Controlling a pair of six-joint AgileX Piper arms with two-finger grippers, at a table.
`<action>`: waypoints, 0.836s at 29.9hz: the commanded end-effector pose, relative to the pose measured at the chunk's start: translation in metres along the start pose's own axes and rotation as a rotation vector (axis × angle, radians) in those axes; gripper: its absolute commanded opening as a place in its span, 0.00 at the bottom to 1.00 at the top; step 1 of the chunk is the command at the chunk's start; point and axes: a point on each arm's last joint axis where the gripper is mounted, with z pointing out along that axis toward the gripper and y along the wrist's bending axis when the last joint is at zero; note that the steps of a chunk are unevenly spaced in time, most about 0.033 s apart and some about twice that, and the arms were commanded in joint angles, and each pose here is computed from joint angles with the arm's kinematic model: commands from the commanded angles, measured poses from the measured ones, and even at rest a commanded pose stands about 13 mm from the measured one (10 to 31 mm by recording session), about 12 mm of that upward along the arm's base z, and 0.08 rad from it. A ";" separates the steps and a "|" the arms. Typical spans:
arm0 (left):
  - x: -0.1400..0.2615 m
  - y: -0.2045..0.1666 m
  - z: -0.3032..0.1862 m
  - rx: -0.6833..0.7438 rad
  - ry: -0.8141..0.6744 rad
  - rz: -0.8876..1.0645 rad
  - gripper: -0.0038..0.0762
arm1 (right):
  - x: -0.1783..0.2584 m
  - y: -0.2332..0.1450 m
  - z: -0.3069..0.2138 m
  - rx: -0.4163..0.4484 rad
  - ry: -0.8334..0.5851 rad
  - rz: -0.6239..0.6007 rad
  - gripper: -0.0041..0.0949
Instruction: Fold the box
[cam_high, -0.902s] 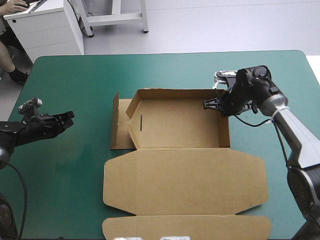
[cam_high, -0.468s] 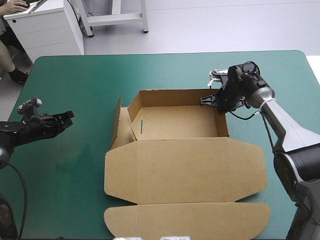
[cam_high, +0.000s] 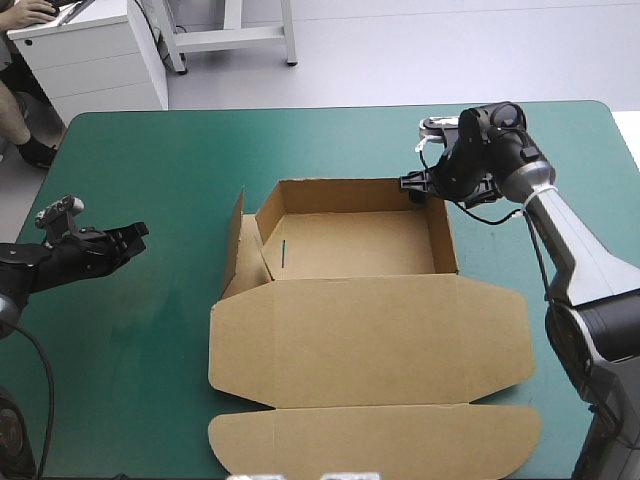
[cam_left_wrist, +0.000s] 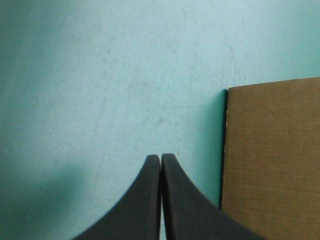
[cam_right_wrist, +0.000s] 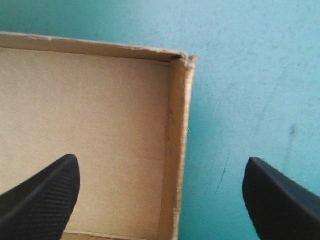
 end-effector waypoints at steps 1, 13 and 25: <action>-0.009 -0.013 -0.013 0.041 -0.068 -0.007 0.04 | 0.002 0.002 -0.050 -0.013 -0.104 -0.014 0.89; -0.009 -0.013 -0.013 0.043 -0.065 -0.007 0.04 | 0.020 0.002 -0.115 -0.051 -0.245 -0.005 0.88; -0.009 -0.013 -0.013 0.043 -0.065 -0.007 0.04 | 0.043 0.001 -0.093 -0.066 -0.130 -0.001 0.88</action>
